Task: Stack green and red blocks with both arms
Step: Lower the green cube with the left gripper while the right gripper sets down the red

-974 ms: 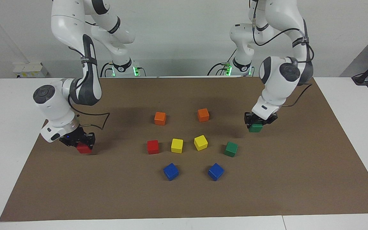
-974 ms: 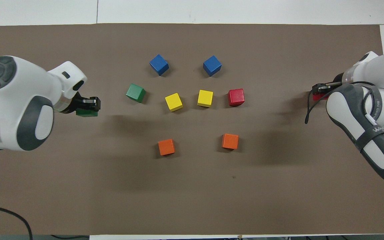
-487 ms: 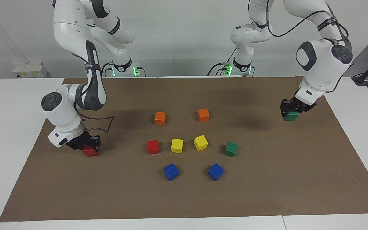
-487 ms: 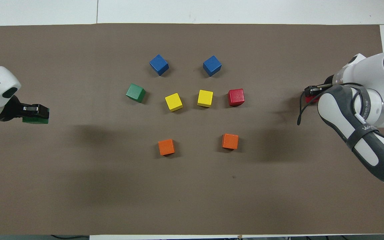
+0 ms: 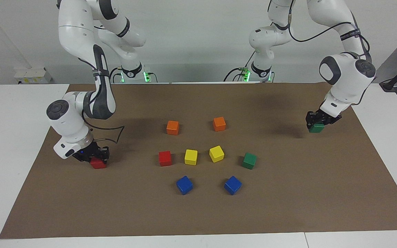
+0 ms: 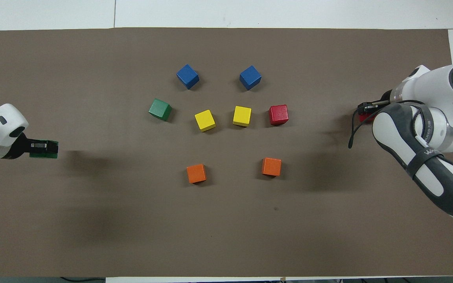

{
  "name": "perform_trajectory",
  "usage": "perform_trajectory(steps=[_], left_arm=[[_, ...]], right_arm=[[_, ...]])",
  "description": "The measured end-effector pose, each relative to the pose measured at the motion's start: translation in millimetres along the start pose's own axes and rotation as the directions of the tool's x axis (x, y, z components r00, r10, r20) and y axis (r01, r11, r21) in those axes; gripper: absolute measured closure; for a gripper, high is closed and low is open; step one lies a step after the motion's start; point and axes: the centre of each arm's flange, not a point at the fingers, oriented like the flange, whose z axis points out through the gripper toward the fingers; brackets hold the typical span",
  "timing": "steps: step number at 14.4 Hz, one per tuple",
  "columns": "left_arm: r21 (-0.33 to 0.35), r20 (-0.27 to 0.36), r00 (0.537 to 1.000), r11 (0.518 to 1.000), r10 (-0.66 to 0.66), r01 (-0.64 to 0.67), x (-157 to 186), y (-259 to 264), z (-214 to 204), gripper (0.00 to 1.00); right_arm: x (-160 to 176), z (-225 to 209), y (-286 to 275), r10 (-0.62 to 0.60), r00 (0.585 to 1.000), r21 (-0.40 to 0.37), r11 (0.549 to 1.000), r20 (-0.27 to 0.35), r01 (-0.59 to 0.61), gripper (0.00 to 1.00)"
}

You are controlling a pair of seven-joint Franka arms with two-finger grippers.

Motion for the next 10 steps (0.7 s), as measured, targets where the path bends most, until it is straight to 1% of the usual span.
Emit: perform_trajectory(steps=[1,2,3,5,6,8,10], left_arm=[[0.004,-0.013,1.0,1.0,0.0,0.0,-2.2,0.4,8.8,0.45],[0.008,-0.03,1.0,1.0,-0.001,0.001,-4.1,0.4,17.3,0.45],[0.011,-0.042,0.999,1.0,-0.001,0.001,-5.7,0.5,25.3,0.45],[0.013,-0.05,0.999,1.0,-0.002,0.003,-7.3,0.2,36.4,0.45],[0.013,-0.051,0.999,1.0,-0.004,0.004,-7.1,-0.7,38.9,0.45],[0.014,-0.055,0.998,1.0,-0.009,0.01,-7.9,-3.6,42.3,0.45],[0.015,-0.057,0.998,1.0,-0.018,0.019,-10.7,-7.7,45.6,0.45]], right_arm=[[0.1,0.0,-0.6,-0.002,1.0,0.0,1.0,0.0,0.002,0.21],[0.4,-0.6,-0.9,-0.005,1.0,0.0,1.0,-0.001,0.005,0.07],[1.1,-2.8,-1.2,-0.009,1.0,0.0,1.0,0.0,0.009,0.0],[5.8,-20.2,-3.1,-0.014,1.0,0.003,1.0,0.017,0.014,0.0],[10.2,-37.7,-5.5,-0.019,0.999,0.004,1.0,0.028,0.019,0.0],[22.2,-88.0,-17.8,-0.033,0.998,0.007,0.999,0.057,0.033,0.0],[34.6,-143.8,-43.4,-0.019,0.995,0.01,1.0,0.094,0.018,0.0]])
